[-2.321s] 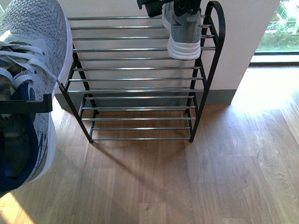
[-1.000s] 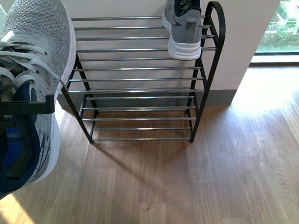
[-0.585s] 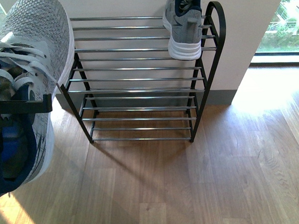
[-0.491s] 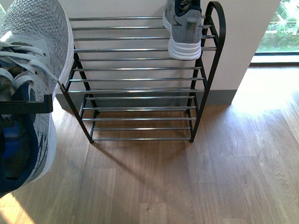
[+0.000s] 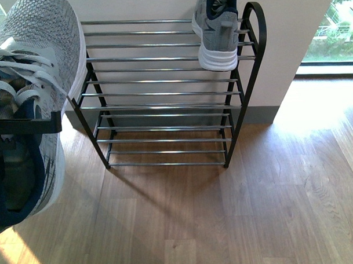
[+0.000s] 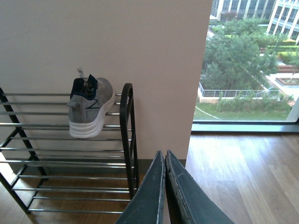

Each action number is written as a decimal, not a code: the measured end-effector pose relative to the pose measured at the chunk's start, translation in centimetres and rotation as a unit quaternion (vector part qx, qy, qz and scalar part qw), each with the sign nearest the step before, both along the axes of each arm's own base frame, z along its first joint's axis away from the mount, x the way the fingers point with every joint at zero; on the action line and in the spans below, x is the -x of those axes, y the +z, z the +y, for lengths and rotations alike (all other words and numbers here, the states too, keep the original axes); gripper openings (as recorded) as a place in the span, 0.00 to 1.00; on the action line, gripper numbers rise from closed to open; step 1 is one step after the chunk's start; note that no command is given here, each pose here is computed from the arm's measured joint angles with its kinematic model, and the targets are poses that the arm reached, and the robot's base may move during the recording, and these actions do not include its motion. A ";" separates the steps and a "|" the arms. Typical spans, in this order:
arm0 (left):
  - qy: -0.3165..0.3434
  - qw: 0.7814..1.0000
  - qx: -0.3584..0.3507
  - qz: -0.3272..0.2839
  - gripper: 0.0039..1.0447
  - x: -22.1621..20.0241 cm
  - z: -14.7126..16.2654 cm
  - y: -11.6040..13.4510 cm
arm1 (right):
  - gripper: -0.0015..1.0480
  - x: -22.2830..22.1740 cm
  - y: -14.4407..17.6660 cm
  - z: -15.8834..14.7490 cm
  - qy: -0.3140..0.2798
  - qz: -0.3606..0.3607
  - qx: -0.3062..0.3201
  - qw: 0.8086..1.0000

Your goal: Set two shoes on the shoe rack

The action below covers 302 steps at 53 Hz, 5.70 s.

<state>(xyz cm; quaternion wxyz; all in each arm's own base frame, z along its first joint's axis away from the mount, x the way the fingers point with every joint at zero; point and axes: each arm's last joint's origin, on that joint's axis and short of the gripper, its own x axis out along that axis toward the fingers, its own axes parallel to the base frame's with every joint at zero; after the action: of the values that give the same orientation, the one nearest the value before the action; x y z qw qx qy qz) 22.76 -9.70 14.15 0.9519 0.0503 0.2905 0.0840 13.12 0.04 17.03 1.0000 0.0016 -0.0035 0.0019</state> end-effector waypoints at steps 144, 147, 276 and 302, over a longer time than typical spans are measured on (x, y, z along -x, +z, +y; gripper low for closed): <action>0.032 0.964 0.247 0.089 0.02 -17.9 -4.1 -1.3 | 0.91 3.4 -0.1 0.0 -0.002 -0.003 0.000 1.000; 0.006 0.966 0.234 0.113 0.02 -20.0 -5.3 -1.6 | 0.91 3.4 -0.1 0.0 -0.002 -0.003 0.000 1.000; 0.036 0.967 0.190 -0.168 0.85 -0.7 -0.9 6.8 | 0.91 3.4 -0.1 0.0 -0.002 -0.003 0.000 1.000; -0.085 0.953 0.058 -0.286 0.01 5.9 6.7 4.0 | 0.91 3.4 -0.1 0.0 -0.002 -0.003 0.000 1.000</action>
<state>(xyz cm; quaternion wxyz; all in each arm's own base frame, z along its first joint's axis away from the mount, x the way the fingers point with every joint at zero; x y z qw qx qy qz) 16.85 -2.98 18.16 1.0000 -0.0069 0.0050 -0.0036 9.68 0.02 16.96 1.0000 0.0014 -0.0070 0.0000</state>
